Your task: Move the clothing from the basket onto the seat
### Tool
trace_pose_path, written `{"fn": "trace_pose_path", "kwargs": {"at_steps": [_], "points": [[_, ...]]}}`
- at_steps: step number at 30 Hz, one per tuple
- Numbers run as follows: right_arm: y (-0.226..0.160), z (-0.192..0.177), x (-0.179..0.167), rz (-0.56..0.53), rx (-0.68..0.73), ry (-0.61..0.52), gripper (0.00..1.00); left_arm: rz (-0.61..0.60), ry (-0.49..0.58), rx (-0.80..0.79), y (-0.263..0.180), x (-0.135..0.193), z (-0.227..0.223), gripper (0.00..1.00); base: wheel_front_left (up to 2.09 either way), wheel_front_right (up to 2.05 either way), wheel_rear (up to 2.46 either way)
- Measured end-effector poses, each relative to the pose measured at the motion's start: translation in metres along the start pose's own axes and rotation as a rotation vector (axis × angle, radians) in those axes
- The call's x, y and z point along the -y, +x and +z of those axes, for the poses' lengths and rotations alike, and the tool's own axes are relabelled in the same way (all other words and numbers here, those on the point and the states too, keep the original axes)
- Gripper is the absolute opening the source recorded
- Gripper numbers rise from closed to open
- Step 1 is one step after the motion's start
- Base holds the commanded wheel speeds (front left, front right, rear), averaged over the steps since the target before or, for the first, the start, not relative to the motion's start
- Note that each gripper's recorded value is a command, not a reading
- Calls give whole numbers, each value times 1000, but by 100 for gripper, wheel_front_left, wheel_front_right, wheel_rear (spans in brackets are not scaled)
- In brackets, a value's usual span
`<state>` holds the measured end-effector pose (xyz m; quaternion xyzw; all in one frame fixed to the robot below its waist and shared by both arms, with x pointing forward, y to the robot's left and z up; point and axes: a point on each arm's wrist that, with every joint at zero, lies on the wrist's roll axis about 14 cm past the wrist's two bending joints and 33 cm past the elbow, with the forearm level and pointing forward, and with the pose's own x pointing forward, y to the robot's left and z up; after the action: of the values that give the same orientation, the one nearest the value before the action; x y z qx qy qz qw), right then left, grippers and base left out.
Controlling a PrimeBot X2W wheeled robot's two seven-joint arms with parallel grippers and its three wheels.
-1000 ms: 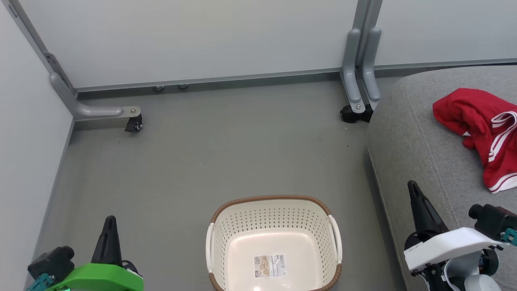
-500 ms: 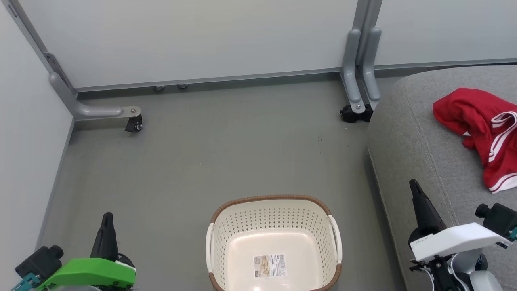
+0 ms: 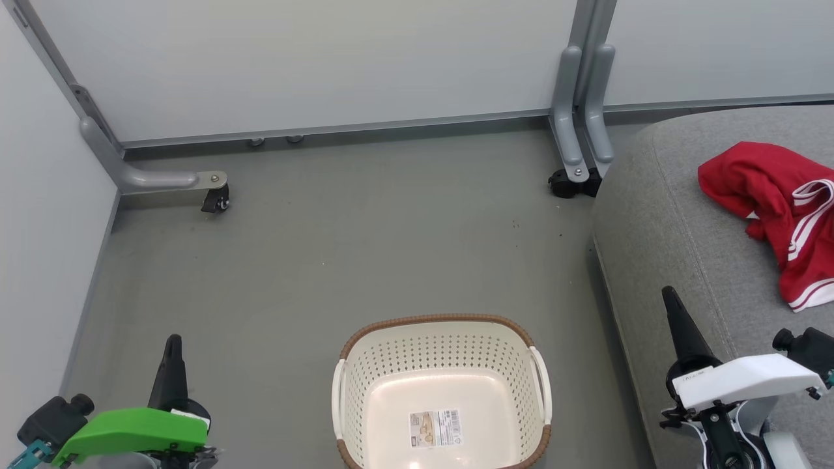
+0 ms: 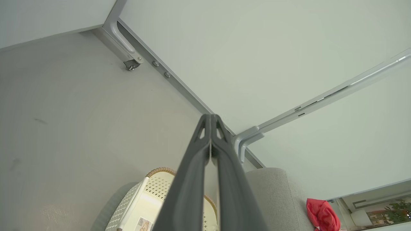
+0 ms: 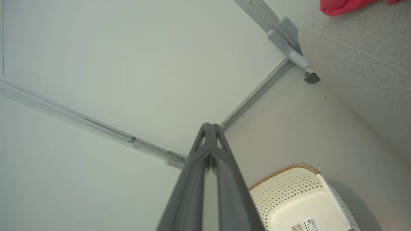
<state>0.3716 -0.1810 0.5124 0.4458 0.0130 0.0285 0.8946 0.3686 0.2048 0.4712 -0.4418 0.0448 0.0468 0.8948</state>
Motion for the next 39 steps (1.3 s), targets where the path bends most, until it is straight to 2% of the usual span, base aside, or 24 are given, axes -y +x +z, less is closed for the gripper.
{"fn": "trace_pose_path", "kwargs": {"at_steps": [39], "points": [[9, 6, 12, -26, 29, 390, 0, -50, -397, -6, 9, 15, 8, 0, 0, 0, 0]]}}
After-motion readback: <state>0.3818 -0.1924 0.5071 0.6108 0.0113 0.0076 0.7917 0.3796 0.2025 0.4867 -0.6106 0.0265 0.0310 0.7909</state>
